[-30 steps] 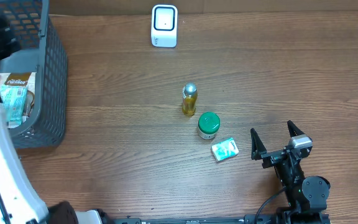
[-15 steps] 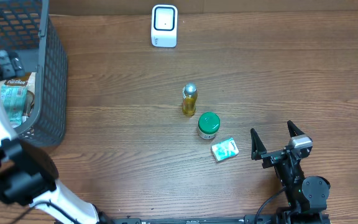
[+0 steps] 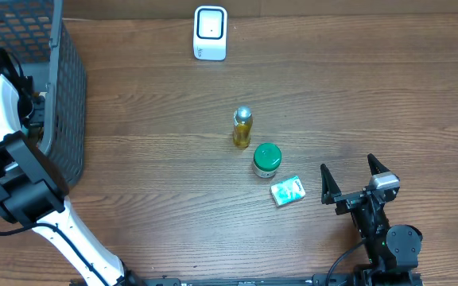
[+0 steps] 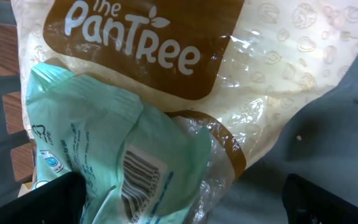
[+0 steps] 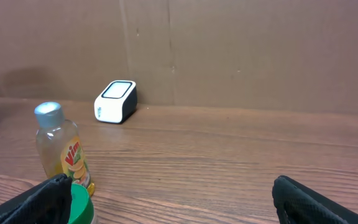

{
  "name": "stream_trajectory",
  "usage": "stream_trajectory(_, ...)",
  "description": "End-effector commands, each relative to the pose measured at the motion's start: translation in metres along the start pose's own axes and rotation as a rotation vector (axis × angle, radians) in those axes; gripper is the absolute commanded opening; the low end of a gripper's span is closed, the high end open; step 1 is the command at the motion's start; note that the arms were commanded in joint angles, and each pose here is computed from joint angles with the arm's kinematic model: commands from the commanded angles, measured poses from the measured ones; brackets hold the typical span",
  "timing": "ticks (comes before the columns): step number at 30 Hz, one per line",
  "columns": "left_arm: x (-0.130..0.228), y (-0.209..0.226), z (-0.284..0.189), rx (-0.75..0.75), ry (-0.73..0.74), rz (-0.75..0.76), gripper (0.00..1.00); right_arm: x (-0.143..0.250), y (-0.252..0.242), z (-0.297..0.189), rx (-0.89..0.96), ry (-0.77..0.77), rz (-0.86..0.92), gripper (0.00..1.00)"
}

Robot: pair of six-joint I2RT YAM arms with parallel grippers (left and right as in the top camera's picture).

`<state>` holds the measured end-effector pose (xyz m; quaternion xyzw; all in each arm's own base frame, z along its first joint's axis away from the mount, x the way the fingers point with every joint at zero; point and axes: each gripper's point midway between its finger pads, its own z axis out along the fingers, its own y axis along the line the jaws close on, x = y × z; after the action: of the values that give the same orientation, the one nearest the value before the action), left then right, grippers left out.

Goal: Scan the item barcode
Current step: 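Grasp the brown-and-teal PanTree snack bag with the left gripper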

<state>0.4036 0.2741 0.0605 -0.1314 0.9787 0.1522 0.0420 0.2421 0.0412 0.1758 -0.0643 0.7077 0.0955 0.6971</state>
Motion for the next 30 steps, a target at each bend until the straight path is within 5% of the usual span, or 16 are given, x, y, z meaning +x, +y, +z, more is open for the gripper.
stream_trajectory(1,0.001,-0.001,0.01,0.012,0.014,0.023,1.0,0.002,0.001,0.0,-0.003,-0.004,-0.005,1.0)
stream_trajectory(13,0.037,-0.014,0.048,0.003,0.109,0.015,0.96,0.002,0.001,0.0,-0.003,-0.004,-0.006,1.0)
stream_trajectory(15,0.041,-0.017,0.055,0.004,0.112,0.016,0.84,0.002,0.001,0.0,-0.003,-0.004,-0.005,1.0)
stream_trajectory(18,0.042,-0.02,0.058,0.012,0.112,0.015,0.41,0.002,0.001,0.0,-0.003,-0.004,-0.005,1.0)
stream_trajectory(22,0.039,-0.021,0.057,0.013,0.101,0.007,0.38,0.002,0.001,0.0,-0.003,-0.004,-0.005,1.0)
stream_trajectory(25,0.033,-0.019,0.046,0.01,0.084,-0.029,0.24,0.002,0.001,0.0,-0.003,-0.004,-0.005,1.0)
stream_trajectory(30,-0.012,-0.005,-0.032,0.049,-0.103,-0.101,0.08,0.002,0.001,0.0,-0.003,-0.004,-0.006,1.0)
